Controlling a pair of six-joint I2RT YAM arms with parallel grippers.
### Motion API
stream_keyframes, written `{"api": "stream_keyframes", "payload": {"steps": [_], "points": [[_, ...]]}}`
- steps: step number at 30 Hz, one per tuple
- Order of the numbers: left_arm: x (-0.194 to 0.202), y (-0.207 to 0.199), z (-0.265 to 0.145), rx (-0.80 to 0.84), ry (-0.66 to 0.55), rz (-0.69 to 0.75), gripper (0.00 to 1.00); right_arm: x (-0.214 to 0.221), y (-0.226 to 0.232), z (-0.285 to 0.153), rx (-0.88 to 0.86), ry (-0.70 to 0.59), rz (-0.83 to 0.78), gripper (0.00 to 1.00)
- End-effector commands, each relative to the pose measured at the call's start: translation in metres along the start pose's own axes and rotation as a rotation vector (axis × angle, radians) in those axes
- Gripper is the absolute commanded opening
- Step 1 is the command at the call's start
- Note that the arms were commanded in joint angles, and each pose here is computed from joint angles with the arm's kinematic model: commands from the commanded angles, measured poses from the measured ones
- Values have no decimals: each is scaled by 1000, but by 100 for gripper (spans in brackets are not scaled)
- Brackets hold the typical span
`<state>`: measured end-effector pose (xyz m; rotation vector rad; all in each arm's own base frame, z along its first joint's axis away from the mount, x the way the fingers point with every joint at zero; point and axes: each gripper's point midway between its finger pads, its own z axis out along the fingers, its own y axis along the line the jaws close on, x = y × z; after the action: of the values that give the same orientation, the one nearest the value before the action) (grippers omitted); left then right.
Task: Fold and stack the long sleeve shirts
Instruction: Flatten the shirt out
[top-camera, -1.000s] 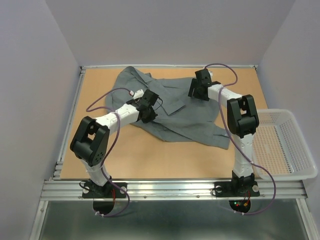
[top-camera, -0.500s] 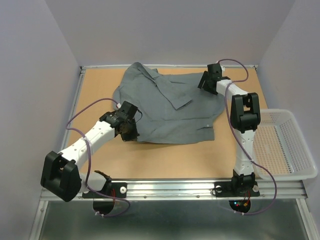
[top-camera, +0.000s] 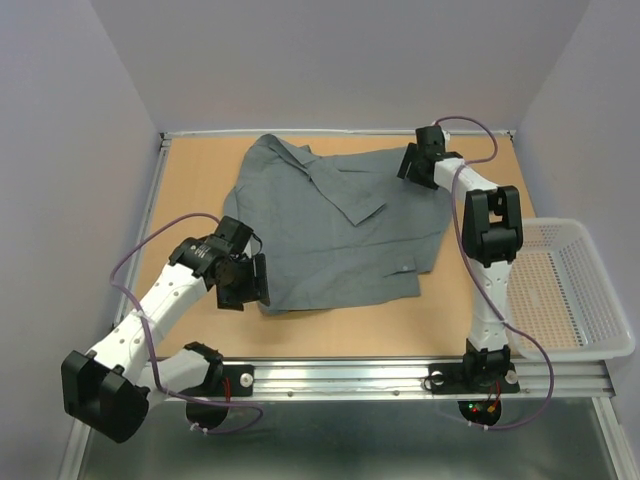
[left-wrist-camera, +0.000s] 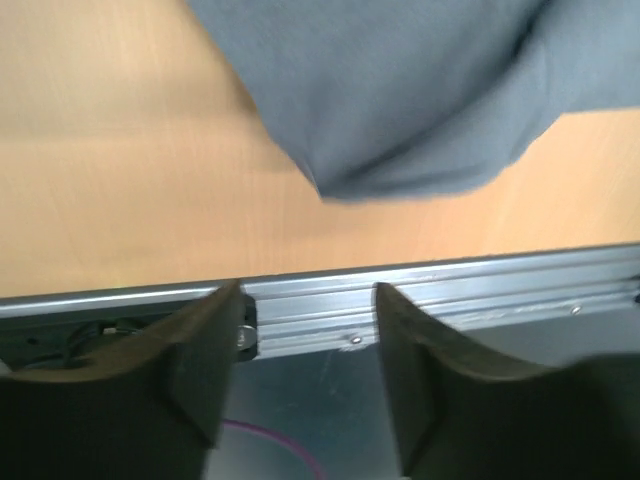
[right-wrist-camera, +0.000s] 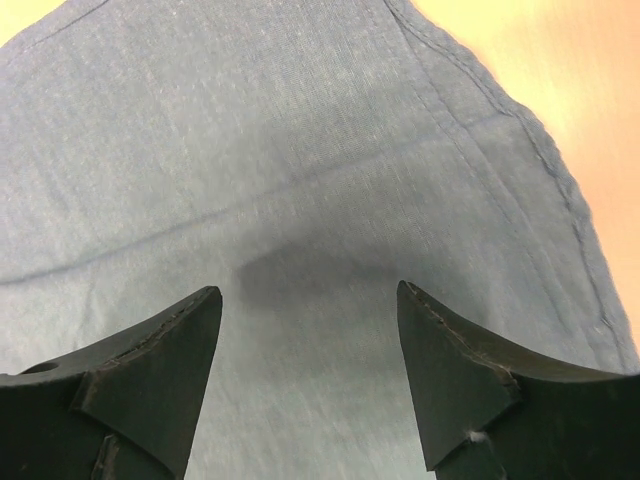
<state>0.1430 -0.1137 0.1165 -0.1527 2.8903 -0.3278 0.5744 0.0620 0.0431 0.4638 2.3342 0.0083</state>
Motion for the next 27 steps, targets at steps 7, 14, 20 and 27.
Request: {"api": "stream_keyframes", "payload": {"steps": [7, 14, 20, 27], "points": [[-126, -63, -57, 194, -371, 11, 88, -27, -4, -112, -85, -71, 26, 76], [-206, -80, 41, 192, -358, -95, 81, 33, -38, -151, -50, 22, 100, 73], [-237, -43, 132, 29, -289, -181, 80, 73, -54, -163, -35, 83, 153, 72], [-228, 31, 154, -76, -256, -353, 80, 102, -58, -169, -48, 146, 200, 72]]}}
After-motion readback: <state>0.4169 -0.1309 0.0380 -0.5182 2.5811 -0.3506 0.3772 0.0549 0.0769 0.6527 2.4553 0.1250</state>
